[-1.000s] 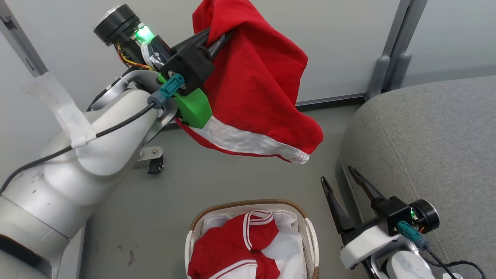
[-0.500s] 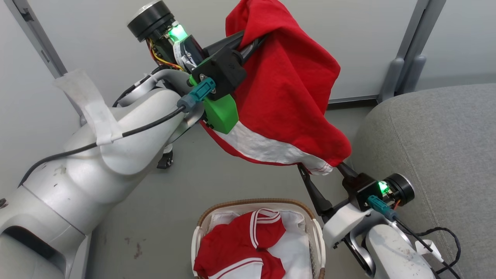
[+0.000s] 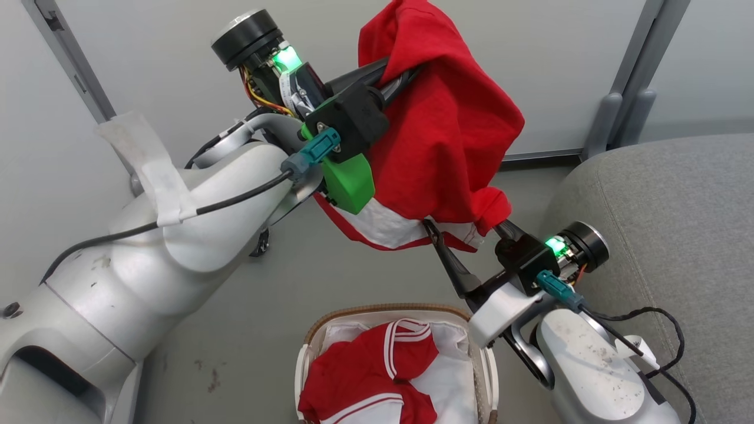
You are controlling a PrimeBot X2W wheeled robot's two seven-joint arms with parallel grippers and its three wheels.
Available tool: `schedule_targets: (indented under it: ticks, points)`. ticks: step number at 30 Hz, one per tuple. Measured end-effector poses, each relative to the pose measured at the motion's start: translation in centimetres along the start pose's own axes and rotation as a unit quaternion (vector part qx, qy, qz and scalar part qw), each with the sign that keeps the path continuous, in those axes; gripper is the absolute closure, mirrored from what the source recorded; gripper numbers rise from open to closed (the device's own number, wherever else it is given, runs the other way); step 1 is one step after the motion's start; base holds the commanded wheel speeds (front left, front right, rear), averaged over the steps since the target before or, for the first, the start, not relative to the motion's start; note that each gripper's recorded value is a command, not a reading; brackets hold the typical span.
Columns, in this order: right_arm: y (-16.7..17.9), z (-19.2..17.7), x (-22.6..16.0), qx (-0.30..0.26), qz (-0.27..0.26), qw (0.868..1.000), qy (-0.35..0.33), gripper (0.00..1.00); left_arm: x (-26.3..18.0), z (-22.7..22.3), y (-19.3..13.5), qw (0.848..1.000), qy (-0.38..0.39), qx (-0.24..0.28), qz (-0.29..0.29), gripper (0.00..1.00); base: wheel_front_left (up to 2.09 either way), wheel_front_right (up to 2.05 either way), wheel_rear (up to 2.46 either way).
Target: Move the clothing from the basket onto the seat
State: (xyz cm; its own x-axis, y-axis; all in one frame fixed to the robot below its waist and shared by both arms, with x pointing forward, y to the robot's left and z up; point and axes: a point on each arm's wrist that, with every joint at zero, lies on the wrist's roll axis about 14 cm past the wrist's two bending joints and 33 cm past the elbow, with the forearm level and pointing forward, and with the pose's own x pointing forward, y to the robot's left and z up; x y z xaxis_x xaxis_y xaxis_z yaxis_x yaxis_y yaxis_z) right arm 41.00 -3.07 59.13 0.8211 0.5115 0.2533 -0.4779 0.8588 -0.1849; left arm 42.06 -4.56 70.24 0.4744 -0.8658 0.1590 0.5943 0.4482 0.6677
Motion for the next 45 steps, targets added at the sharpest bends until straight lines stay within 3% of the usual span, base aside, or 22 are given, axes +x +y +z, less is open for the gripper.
schedule_targets:
  ticks: [11,12,14,15,16,33,34,35,36,38,39,45]
  points:
    - [-0.1,1.8,1.6,0.004,0.007,1.0,-0.025,0.0,-0.2,1.2,-0.9,1.0,-0.015,-0.015,-0.003,1.0,0.0,0.0,0.0]
    - [-0.1,1.9,1.7,0.007,0.006,1.0,-0.026,0.51,-0.3,1.1,-1.0,1.0,-0.013,-0.017,-0.003,1.0,0.0,0.0,0.0]
    - [-0.3,2.1,1.7,0.01,0.003,0.999,-0.03,0.76,-0.5,0.7,-1.2,1.0,-0.009,-0.025,-0.001,1.0,0.0,0.0,0.0]
    - [-0.4,2.3,1.8,0.01,0.002,0.999,-0.033,0.95,-0.6,0.4,-1.3,1.0,-0.005,-0.029,-0.001,1.0,0.0,0.0,0.0]
    - [-0.5,2.5,1.8,0.01,-0.001,0.999,-0.036,1.0,-0.7,0.1,-1.4,0.999,-0.001,-0.033,0.0,1.0,0.0,0.0,0.0]
    - [-2.4,3.0,1.1,0.008,-0.03,0.998,-0.045,1.0,-2.1,-4.1,-1.3,0.993,0.039,-0.101,0.038,1.0,0.0,0.0,0.0]
    - [-2.5,2.9,1.1,0.009,-0.032,0.998,-0.044,1.0,-2.2,-4.3,-1.3,0.993,0.04,-0.107,0.042,0.87,0.0,0.0,0.0]
    - [-2.6,2.8,1.0,0.01,-0.034,0.998,-0.044,1.0,-2.3,-4.4,-1.3,0.991,0.039,-0.116,0.047,0.6,0.0,0.0,0.0]
    - [-2.8,2.8,1.0,0.01,-0.036,0.998,-0.044,1.0,-2.4,-4.6,-1.4,0.99,0.039,-0.126,0.051,0.52,0.0,0.0,0.0]
    - [-3.1,2.8,1.0,0.011,-0.041,0.998,-0.045,1.0,-2.7,-5.0,-1.7,0.988,0.039,-0.141,0.056,0.1,0.0,0.0,0.0]
    - [-3.3,2.9,0.9,0.011,-0.043,0.998,-0.046,1.0,-2.8,-5.3,-1.8,0.986,0.039,-0.149,0.061,0.0,0.0,0.0,0.0]
    - [-4.3,2.9,0.8,0.013,-0.059,0.997,-0.05,1.0,-4.2,-7.3,-3.1,0.972,0.05,-0.209,0.097,0.0,0.0,0.0,0.0]
